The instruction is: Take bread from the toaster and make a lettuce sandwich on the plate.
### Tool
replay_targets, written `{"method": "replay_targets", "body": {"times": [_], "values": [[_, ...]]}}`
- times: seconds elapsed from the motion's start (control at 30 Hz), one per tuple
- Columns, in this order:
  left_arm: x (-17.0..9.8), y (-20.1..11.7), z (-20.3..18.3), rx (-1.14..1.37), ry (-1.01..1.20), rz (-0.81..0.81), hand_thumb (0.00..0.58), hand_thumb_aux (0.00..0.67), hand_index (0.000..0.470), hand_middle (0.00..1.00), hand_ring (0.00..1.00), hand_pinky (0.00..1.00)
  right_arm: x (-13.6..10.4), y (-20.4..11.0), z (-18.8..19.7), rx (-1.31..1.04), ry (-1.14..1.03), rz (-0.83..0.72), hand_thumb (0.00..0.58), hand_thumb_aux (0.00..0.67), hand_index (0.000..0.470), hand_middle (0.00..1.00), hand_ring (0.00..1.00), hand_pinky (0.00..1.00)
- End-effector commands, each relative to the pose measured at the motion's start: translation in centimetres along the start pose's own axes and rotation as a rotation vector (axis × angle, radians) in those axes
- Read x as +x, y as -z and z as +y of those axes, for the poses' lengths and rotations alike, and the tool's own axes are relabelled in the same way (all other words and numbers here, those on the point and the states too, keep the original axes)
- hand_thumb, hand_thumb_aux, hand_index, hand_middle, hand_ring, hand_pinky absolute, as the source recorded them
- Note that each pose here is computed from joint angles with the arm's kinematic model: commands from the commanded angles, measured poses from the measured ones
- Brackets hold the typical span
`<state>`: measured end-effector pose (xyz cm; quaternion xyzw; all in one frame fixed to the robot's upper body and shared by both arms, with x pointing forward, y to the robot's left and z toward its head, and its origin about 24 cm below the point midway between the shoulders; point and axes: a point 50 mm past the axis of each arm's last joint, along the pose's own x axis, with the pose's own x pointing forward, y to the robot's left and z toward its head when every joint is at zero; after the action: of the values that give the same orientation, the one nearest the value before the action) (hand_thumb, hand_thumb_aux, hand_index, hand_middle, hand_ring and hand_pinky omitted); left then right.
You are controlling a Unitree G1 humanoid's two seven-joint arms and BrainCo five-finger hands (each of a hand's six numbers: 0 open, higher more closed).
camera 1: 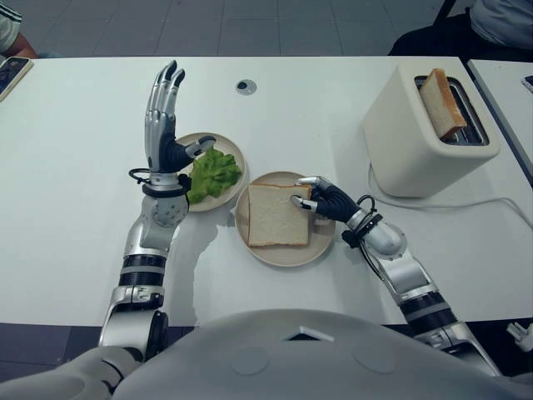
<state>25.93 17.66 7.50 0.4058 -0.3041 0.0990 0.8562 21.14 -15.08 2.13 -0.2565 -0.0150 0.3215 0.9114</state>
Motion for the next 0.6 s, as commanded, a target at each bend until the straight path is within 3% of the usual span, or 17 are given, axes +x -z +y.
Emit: {"method": "replay_targets", "body": {"times": [0.03, 0.27, 0.3, 0.33, 0.6], "values": [[-1.8, 1.1, -1.3, 0.173, 0.182, 0.016, 0.000, 0.000, 0.000, 0.00, 0.00, 0.00, -0.9, 0.3, -1.1, -0.227, 0.048, 0.083, 0.000, 0.000, 0.000, 0.00, 0.00, 0.00], [-4.9, 3.3, -2.3, 0.312, 0.370, 0.117, 0.000, 0.000, 0.000, 0.00, 0.00, 0.00, -2.3, -0.8, -3.5, -0.459, 0.144, 0.104, 0.000, 0.000, 0.000, 0.00, 0.00, 0.00], [-5.4, 3.6, -2.3, 0.317, 0.405, 0.141, 0.468, 0.376, 0.264, 0.00, 0.00, 0.00, -2.4, -0.7, -3.8, -0.490, 0.150, 0.119, 0.000, 0.000, 0.000, 0.00, 0.00, 0.00], [-5.8, 3.9, -2.5, 0.313, 0.454, 0.163, 0.580, 0.670, 0.470, 0.00, 0.00, 0.00, -2.4, -0.6, -4.0, -0.514, 0.150, 0.132, 0.000, 0.000, 0.000, 0.00, 0.00, 0.00], [-8.1, 4.4, -3.8, 0.278, 0.738, 0.217, 0.580, 0.670, 0.470, 0.00, 0.00, 0.00, -2.3, -2.4, -5.3, -0.520, 0.258, 0.052, 0.000, 0.000, 0.000, 0.00, 0.00, 0.00]]}}
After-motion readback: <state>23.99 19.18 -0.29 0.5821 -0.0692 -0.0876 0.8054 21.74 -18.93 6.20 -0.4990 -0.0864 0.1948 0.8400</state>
